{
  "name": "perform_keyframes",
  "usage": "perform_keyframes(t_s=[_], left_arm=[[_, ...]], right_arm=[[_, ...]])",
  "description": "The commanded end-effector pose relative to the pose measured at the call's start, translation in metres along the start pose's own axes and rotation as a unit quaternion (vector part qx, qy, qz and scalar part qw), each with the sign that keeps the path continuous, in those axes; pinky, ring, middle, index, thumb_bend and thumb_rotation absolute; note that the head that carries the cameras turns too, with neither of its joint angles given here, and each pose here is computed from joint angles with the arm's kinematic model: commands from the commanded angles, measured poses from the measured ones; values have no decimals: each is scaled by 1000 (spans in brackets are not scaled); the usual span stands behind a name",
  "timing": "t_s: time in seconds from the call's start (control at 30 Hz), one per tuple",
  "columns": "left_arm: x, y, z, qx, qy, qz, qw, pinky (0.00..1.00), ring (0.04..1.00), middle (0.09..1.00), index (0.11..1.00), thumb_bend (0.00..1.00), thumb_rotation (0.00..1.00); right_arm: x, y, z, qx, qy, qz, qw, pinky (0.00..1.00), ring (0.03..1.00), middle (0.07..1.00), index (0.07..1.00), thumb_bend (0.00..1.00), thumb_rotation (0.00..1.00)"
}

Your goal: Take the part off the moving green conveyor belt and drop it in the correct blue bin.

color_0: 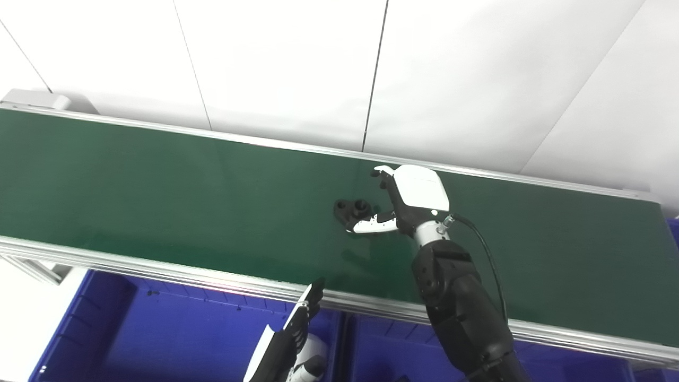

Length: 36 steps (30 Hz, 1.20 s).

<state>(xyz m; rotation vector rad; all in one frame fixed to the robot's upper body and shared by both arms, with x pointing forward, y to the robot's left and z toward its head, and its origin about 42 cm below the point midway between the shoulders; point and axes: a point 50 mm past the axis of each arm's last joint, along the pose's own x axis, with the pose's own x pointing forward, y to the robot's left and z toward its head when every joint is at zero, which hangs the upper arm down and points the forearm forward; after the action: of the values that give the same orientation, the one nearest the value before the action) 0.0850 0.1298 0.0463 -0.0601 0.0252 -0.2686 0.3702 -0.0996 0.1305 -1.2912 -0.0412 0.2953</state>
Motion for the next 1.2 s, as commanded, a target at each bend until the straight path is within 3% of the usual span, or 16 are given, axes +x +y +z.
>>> perform_keyframes(t_s=[0.0,0.1,0.27,0.37,0.5,0.6,0.63,0.67,0.7,0.77,0.9,1.17], left_arm=[[0,-4,9,-1,-29,-3,1000,1000,1000,1000,1000,871,829],[-1,-4,10,2,-29,-4,1000,1000,1000,1000,1000,867,835],[-3,-5,12,2,-30,-3,1000,1000,1000,1000,1000,863,834],[-4,-5,15,1,-31,-2,1000,1000,1000,1000,1000,862,830],[-6,-5,18,1,-28,0,1000,1000,1000,1000,1000,858,830],[-7,-4,20,2,-29,-2,1000,1000,1000,1000,1000,859,832],[-7,-4,20,2,-29,-3,1000,1000,1000,1000,1000,856,836],[-8,-4,21,2,-29,-4,1000,1000,1000,1000,1000,855,836],[-8,-3,21,2,-29,-4,1000,1000,1000,1000,1000,853,835],[-8,-2,21,3,-29,-5,1000,1000,1000,1000,1000,841,833],[-9,-2,21,5,-30,-4,1000,1000,1000,1000,1000,823,836],[-10,-1,23,10,-29,-5,1000,1000,1000,1000,1000,831,841]], right_arm=[[6,-13,7,5,-8,-28,1000,476,595,692,786,887,512],[5,-6,6,8,-8,-21,1000,482,604,693,780,896,522],[0,2,2,-4,-5,-3,1000,440,541,628,738,882,516],[-2,5,1,-32,5,21,999,302,395,518,703,819,521],[-3,15,-5,-79,30,69,994,228,307,418,676,693,498],[-5,19,-8,-99,37,81,991,255,340,437,614,610,437],[-6,20,-8,-104,38,81,991,196,275,365,540,550,262],[-7,22,-9,-120,37,77,989,182,259,347,521,534,218],[-8,23,-9,-141,35,75,987,159,238,419,497,532,89],[-9,26,-10,-184,37,80,979,116,191,456,483,532,23],[-9,29,-15,-209,50,90,972,58,129,469,481,533,0],[-12,31,-18,-202,61,90,973,69,143,469,480,533,0]])
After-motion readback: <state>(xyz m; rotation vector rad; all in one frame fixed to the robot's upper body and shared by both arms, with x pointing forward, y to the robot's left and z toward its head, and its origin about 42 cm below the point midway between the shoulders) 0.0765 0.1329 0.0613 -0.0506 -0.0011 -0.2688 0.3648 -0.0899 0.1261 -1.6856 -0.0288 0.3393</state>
